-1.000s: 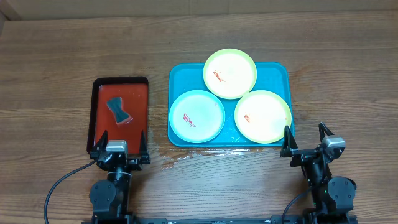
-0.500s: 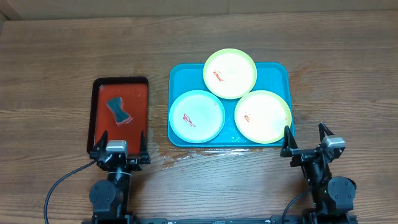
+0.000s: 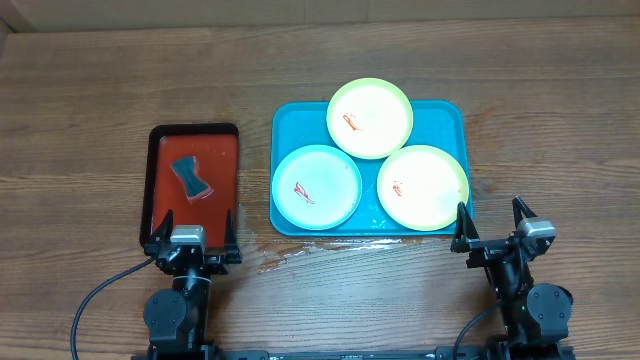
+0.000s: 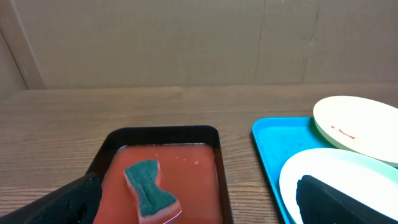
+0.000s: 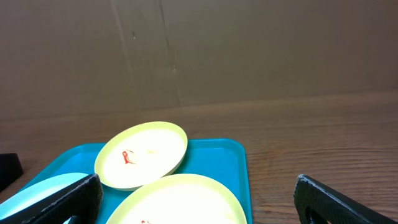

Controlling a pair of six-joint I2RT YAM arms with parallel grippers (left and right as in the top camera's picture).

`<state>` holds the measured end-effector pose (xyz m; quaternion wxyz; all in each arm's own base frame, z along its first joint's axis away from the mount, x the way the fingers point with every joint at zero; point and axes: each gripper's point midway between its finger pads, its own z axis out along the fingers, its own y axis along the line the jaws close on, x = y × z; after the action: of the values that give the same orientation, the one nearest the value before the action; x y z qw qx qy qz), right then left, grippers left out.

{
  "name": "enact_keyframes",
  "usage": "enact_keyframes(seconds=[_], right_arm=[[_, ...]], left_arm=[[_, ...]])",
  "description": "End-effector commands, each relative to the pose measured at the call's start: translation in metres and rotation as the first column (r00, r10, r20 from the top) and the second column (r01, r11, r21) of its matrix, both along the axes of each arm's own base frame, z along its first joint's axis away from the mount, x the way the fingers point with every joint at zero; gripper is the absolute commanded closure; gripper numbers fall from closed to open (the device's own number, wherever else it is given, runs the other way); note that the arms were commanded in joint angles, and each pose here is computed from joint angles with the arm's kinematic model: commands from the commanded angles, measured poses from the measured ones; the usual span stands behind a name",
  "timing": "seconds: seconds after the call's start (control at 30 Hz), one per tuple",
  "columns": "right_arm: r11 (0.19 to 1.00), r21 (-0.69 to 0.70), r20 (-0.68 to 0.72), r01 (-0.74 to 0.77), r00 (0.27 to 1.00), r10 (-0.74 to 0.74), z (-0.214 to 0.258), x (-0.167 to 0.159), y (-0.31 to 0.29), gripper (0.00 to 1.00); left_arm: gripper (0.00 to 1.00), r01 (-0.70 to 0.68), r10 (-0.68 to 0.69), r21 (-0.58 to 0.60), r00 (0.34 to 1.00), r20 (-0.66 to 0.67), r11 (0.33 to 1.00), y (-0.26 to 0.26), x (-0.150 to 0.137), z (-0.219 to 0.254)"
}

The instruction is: Clean dirty plates on tray and stack at the side

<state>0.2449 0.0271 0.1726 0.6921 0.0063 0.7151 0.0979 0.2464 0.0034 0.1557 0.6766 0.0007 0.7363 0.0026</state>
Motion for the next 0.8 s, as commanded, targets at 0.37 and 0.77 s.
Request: enact_keyframes(seconds=[0.37, 0.77], right_arm=[[1.000, -0.002, 0.003, 0.008, 1.000, -0.008, -0.002, 0.000, -0.002, 0.00], [1.000, -0.002, 0.003, 0.008, 1.000, -0.008, -0.002, 0.000, -0.002, 0.00]], left_arm=[[0.00, 0.267, -0.251, 0.039, 0.834, 0.491, 0.963, -0.045, -0.029, 0.123], [0.00, 0.055, -0.092, 0.081, 0.815, 0.573, 0.995, -0.016, -0.040, 0.212]])
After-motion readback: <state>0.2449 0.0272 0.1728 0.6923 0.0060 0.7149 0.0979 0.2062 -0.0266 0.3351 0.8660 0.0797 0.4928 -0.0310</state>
